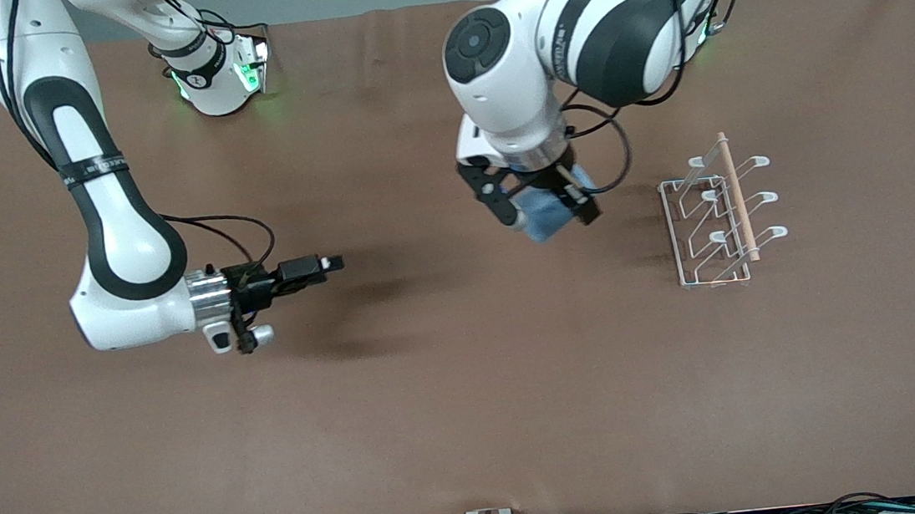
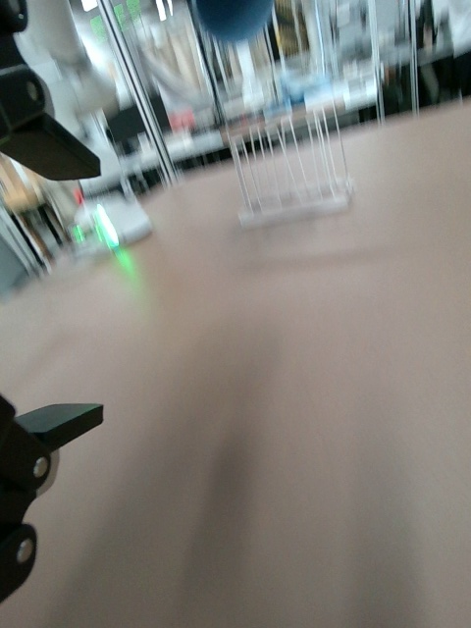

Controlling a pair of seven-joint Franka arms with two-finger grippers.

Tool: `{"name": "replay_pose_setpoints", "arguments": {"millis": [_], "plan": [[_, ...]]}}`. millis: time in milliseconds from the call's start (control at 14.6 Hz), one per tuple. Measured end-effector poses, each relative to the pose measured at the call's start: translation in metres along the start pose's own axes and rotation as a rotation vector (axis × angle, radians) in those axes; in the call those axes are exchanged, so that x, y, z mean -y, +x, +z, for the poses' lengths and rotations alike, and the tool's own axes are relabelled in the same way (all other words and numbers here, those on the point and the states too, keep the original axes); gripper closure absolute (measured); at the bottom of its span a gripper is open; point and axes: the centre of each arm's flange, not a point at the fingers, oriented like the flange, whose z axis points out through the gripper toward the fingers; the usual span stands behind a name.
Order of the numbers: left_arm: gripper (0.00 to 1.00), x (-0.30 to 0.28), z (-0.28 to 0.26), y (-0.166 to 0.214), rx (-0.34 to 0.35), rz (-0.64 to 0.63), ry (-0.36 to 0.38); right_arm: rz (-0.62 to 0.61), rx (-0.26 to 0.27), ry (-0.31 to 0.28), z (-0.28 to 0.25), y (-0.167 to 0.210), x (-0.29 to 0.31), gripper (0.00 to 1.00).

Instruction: Hang cup on cup holder

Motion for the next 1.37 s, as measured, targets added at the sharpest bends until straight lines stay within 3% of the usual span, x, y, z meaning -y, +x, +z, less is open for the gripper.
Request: {"name": "replay_pose_setpoints", "arguments": {"millis": [137,342,479,616,753,959,1096,1370], "plan": [[0.25,0.02,0.012,-0.02,0.126,0.018,0.042,-0.042,-0.022,-0.181,-0.036,-0.003,-0.01,0.0],[0.25,0.033,0.017,-0.039,0.282,0.061,0.121,-0.057,-0.042,-0.395,-0.1,-0.015,-0.034,0.0],[0.25,0.044,0.021,-0.049,0.376,0.106,0.194,-0.061,-0.075,-0.488,-0.142,-0.019,-0.039,0.0],[0.25,0.058,0.032,-0.055,0.468,0.164,0.261,-0.056,-0.132,-0.535,-0.188,-0.022,-0.038,0.0],[0.25,0.074,0.048,-0.061,0.55,0.236,0.288,-0.052,-0.135,-0.6,-0.234,-0.031,-0.034,0.0],[0.25,0.101,0.075,-0.072,0.639,0.313,0.27,-0.105,-0.136,-0.809,-0.287,-0.036,0.001,0.0],[0.25,0.104,0.096,-0.071,0.687,0.344,0.262,-0.123,-0.136,-0.865,-0.306,-0.041,0.025,0.0],[0.25,0.091,0.143,-0.065,0.808,0.41,0.266,-0.127,-0.151,-0.883,-0.338,-0.054,0.043,0.0]]}}
